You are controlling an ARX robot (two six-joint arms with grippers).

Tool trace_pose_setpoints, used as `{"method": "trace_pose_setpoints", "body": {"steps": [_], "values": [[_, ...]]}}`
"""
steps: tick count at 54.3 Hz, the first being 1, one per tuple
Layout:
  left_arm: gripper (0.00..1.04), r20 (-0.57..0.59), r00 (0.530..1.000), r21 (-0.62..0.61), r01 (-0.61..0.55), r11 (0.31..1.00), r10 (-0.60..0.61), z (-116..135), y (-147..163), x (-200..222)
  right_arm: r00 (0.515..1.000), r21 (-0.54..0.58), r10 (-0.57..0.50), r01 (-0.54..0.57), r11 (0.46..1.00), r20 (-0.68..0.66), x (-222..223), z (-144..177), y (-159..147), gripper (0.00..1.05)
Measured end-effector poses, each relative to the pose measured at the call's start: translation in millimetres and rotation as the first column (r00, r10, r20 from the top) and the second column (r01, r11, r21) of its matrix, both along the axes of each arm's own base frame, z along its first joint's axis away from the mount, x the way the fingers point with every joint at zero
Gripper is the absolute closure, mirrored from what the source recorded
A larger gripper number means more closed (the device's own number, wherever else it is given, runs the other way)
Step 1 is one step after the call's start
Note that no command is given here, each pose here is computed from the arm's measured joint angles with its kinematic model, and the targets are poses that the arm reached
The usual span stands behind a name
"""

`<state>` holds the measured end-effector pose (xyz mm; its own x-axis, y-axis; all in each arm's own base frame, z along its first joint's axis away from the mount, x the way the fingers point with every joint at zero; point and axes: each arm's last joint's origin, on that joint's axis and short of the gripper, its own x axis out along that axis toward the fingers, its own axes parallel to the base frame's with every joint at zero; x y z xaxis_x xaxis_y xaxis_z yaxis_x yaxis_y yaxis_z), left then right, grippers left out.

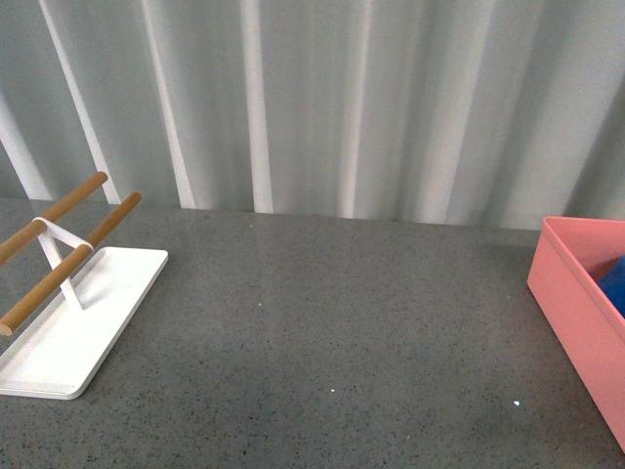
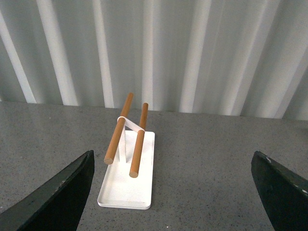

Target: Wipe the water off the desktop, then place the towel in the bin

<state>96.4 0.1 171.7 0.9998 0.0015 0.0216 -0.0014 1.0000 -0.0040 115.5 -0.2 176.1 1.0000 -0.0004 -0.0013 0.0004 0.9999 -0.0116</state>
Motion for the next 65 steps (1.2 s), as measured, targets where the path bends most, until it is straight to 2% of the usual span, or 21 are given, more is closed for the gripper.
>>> {"method": "trace_pose_setpoints", "body": {"steps": [41, 65], "values": [[0.07, 0.001, 1.000, 0.000, 0.000, 1.000, 0.000, 0.1, 0.0, -0.1, 1.000, 0.002, -0.001, 0.001, 1.000, 0.022, -19.0, -4.6, 0.0, 1.01], [0.07, 0.001, 1.000, 0.000, 0.000, 1.000, 0.000, 0.1, 0.0, -0.1, 1.000, 0.002, -0.001, 0.001, 1.000, 0.023, -19.0, -4.6, 0.0, 0.26]]}}
